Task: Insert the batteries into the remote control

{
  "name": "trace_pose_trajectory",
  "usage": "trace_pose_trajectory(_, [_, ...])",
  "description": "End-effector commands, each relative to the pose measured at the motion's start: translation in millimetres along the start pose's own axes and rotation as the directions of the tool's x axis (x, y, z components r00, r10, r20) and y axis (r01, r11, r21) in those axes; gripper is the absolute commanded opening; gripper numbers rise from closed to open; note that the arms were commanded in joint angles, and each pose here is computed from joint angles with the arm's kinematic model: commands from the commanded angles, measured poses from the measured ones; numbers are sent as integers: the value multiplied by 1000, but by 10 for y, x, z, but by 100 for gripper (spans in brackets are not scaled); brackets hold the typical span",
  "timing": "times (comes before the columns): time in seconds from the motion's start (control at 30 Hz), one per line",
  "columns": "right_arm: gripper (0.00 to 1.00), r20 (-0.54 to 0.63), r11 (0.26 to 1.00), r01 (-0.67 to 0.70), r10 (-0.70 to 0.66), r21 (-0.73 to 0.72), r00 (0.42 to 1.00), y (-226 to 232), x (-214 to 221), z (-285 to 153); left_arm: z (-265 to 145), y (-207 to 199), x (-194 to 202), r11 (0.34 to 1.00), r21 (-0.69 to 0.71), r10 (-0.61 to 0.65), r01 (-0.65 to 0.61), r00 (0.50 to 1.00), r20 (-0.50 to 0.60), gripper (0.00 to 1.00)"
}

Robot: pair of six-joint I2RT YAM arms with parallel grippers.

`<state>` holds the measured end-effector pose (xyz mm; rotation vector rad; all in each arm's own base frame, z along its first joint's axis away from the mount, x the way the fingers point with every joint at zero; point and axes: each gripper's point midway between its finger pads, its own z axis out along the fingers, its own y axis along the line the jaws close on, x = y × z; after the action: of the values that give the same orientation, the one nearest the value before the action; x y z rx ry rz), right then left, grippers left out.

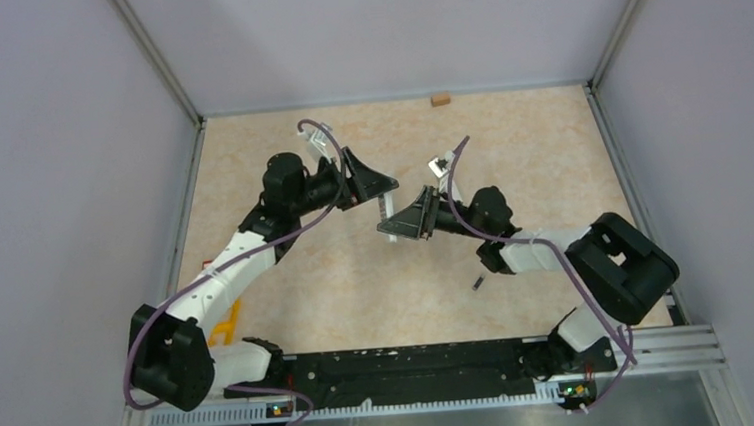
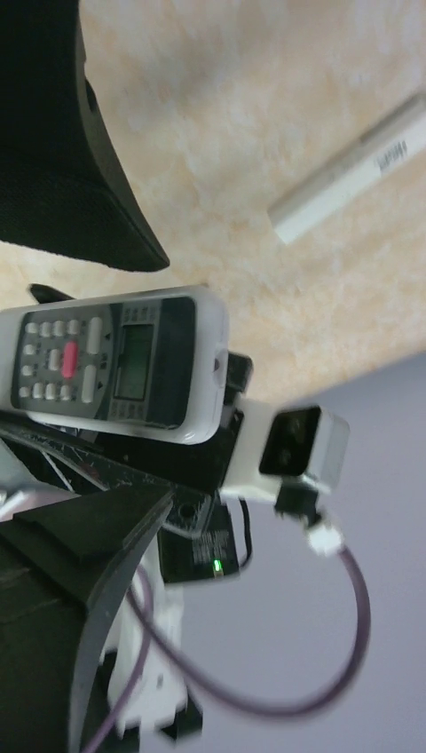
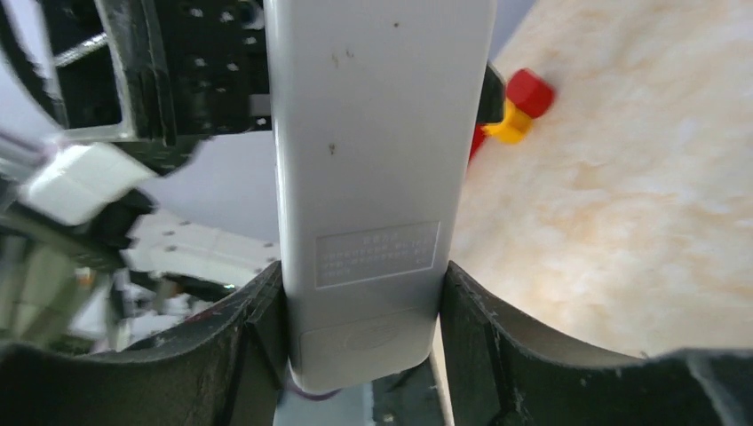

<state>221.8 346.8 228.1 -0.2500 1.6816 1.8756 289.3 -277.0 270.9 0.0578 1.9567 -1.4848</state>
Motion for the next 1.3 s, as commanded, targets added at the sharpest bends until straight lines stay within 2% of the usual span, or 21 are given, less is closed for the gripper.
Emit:
trace_pose_trajectory(0.0, [27, -87, 919, 315, -303, 238, 949, -272, -109, 110, -130, 210, -199, 970, -222, 110, -99, 993, 37, 95])
trace_pose_trajectory(0.07, [26, -192, 783, 448, -406, 432, 894, -550, -153, 46, -178, 366, -216, 940, -325, 113, -101, 993, 17, 95])
trace_pose_trajectory(0.13, [26, -242, 678, 501, -445, 537, 862, -681, -251, -7, -174, 491, -163, 923, -376, 78, -78, 997, -14, 92])
trace_pose_trajectory(0.2, [26, -268, 612, 529, -470, 588, 841, -746, -325, -31, -133, 555, -108, 921, -386, 41, -50, 999, -34, 87])
trace_pose_trajectory(0.3, [25, -326, 505, 580, -505, 640, 799, -801, -381, -35, -77, 692, -16, 911, -412, -26, 2, 998, -54, 72])
trace_pose_trajectory(0.4, [25, -365, 446, 609, -519, 655, 773, -824, -386, -23, -62, 761, 3, 903, -429, -43, 17, 998, -51, 60])
trace_pose_trajectory(0.5, [25, -387, 432, 635, -533, 641, 753, -811, -369, 13, -63, 819, 13, 896, -444, -38, 11, 998, -52, 53])
trace_pose_trajectory(0.77, [25, -469, 446, 714, -545, 540, 695, -764, -154, 190, -24, 945, 91, 890, -455, -64, 29, 996, -62, 54])
trace_pose_trajectory(0.87, [25, -464, 451, 708, -541, 543, 701, -761, -144, 199, 2, 970, 103, 889, -456, -74, 35, 995, -67, 44])
trace_pose_trajectory(1.07, [27, -449, 475, 681, -518, 557, 728, -774, -104, 198, 11, 965, 110, 894, -447, -71, 33, 995, -70, 3])
trace_pose_trajectory(1.1, [28, -446, 482, 675, -512, 558, 734, -777, -87, 197, 15, 953, 107, 898, -439, -65, 27, 995, -72, 0])
trace_pose_trajectory(1.2, [37, -428, 504, 648, -491, 572, 759, -777, -57, 189, 13, 935, 95, 905, -425, -52, 15, 996, -75, 0])
trace_pose_trajectory(1.27, [47, -404, 518, 623, -480, 586, 779, -753, -65, 168, 7, 934, 72, 908, -420, -45, 11, 996, -72, 0])
